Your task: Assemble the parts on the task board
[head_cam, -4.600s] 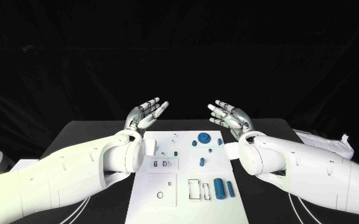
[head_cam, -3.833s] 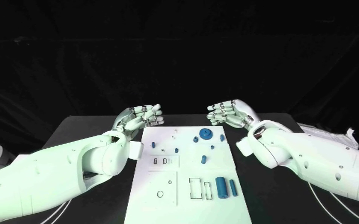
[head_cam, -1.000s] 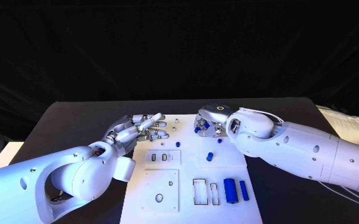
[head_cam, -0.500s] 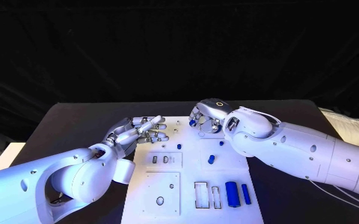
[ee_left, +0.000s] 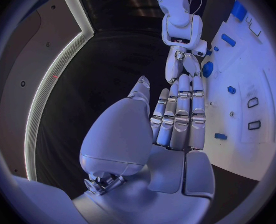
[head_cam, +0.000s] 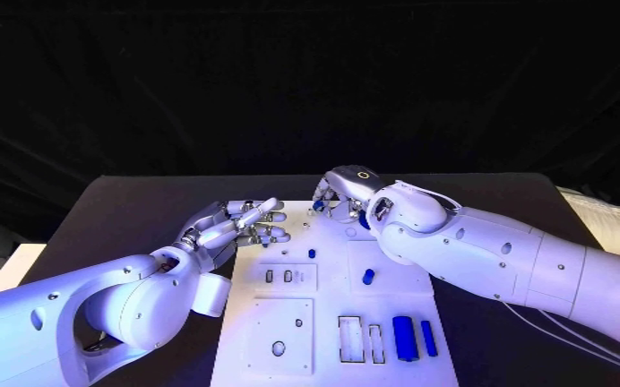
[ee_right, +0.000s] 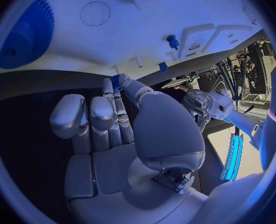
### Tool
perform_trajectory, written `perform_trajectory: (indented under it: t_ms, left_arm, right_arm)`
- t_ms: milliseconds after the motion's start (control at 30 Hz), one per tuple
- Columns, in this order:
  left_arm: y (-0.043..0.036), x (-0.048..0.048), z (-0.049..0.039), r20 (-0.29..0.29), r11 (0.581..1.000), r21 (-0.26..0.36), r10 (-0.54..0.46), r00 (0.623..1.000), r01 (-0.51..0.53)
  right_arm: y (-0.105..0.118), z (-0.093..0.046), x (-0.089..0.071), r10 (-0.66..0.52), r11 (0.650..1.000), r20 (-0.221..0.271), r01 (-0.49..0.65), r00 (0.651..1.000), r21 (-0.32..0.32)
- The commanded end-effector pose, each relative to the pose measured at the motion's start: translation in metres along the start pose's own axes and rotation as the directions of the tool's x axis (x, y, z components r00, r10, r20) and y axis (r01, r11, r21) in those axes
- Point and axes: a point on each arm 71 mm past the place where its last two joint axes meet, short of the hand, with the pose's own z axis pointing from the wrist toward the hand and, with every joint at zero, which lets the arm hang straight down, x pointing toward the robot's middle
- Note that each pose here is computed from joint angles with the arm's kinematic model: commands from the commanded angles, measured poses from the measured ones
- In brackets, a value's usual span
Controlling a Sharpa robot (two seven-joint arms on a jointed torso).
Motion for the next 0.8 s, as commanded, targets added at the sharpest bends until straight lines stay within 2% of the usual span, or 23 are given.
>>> perform_trajectory:
  t_ms: [33,400,800]
  left_arm:
    - [-0.0032,0.0027,0.0004,-0.026,1.0,0.014,-0.009,1.0,0.009]
    - [-0.0069,0.0017,0.001,-0.027,1.0,0.019,-0.005,1.0,0.005]
    - [-0.0087,0.0019,0.0021,-0.034,1.0,0.022,-0.004,0.999,0.005]
  right_arm:
    - [0.0014,0.0034,0.0023,-0.004,1.0,-0.011,0.004,1.0,0.001]
    - [0.0061,0.0073,0.0076,-0.003,1.0,-0.045,0.003,0.999,-0.014]
    - [0.0036,0.0081,0.0099,-0.009,1.0,-0.067,0.01,0.998,0.005]
